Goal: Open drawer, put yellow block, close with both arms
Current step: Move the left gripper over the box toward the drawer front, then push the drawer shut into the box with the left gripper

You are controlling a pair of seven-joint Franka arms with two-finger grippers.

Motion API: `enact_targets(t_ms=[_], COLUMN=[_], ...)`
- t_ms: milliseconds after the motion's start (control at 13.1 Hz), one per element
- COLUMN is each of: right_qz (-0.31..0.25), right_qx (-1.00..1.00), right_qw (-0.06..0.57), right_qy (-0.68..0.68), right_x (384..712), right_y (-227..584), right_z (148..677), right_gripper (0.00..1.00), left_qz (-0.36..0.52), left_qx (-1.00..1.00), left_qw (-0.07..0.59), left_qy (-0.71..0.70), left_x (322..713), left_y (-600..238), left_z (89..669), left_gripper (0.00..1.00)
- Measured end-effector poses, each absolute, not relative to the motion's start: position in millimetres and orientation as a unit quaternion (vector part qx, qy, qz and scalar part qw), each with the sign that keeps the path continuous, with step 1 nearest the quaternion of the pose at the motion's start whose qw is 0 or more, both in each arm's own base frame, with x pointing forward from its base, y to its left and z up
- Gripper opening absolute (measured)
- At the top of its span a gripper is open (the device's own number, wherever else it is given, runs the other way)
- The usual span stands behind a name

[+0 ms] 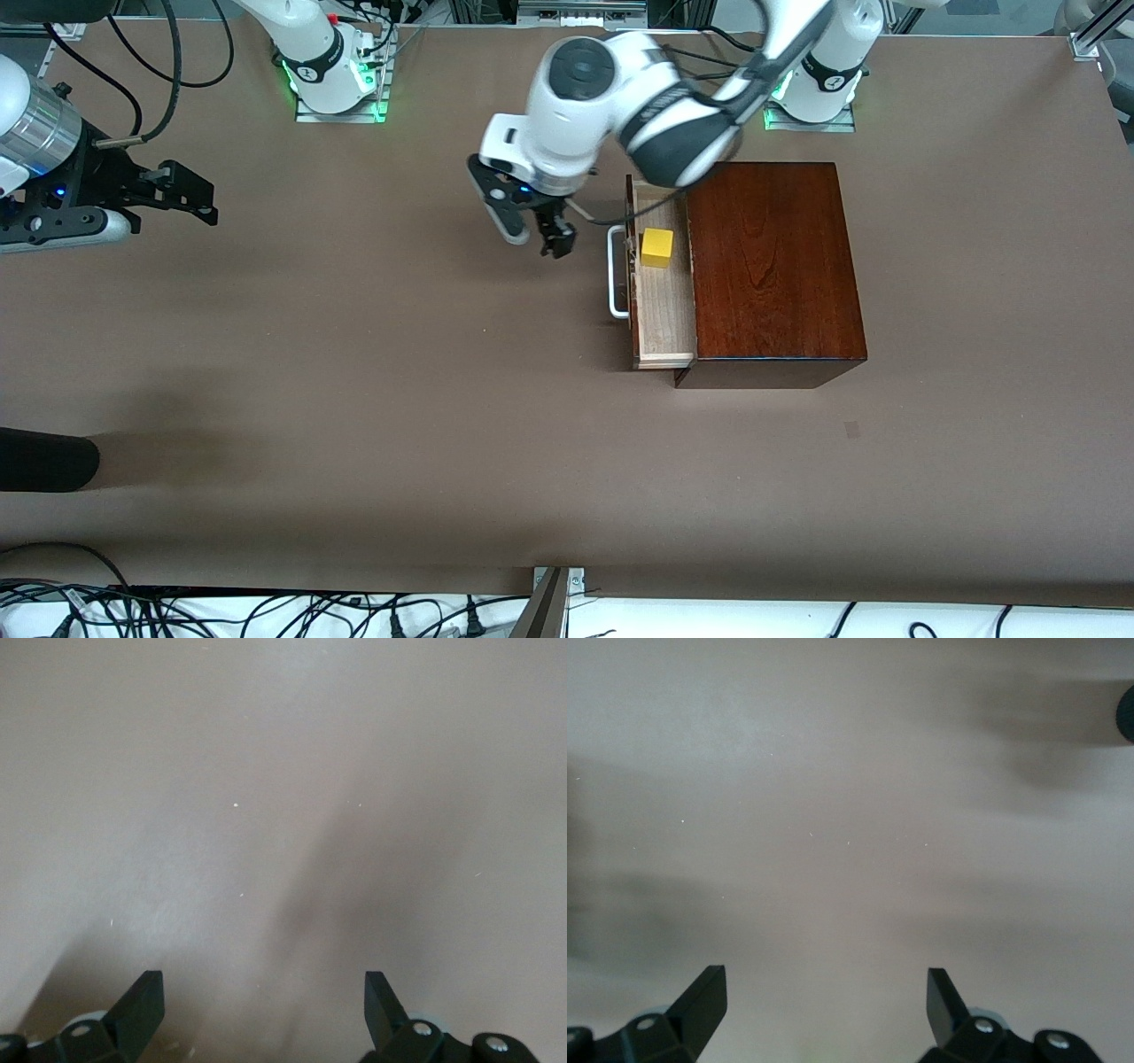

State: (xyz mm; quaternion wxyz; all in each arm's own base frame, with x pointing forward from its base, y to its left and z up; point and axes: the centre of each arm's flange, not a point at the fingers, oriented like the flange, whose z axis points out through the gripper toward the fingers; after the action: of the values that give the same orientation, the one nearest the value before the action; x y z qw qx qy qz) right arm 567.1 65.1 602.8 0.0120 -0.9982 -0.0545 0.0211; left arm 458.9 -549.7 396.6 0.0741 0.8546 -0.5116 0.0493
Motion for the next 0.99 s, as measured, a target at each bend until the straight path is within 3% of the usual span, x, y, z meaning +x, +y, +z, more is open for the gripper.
enact_targets(t_ms=[229,610,992], right_qz=[0.022,0.020,0.019], right_qx=[-0.998,-0.998,-0.998], right_qw=[0.012,0.007,0.007], right_qy=[-0.055,-0.054,-0.054], right_x=[568,569,569], right_y=[65,64,64], right_z=[601,602,602], right_gripper=[1.00,1.00,1.00], left_qz=[0.032,-0.021,-0.058], left_qx=[0.798,0.750,0.732], left_qw=[0.041,0.016,-0.007], left_qy=[-0.600,-0.660,-0.678], left_x=[460,517,511], left_y=[-551,-482,-470], left_z=[354,320,294], left_gripper=[1.00,1.00,1.00])
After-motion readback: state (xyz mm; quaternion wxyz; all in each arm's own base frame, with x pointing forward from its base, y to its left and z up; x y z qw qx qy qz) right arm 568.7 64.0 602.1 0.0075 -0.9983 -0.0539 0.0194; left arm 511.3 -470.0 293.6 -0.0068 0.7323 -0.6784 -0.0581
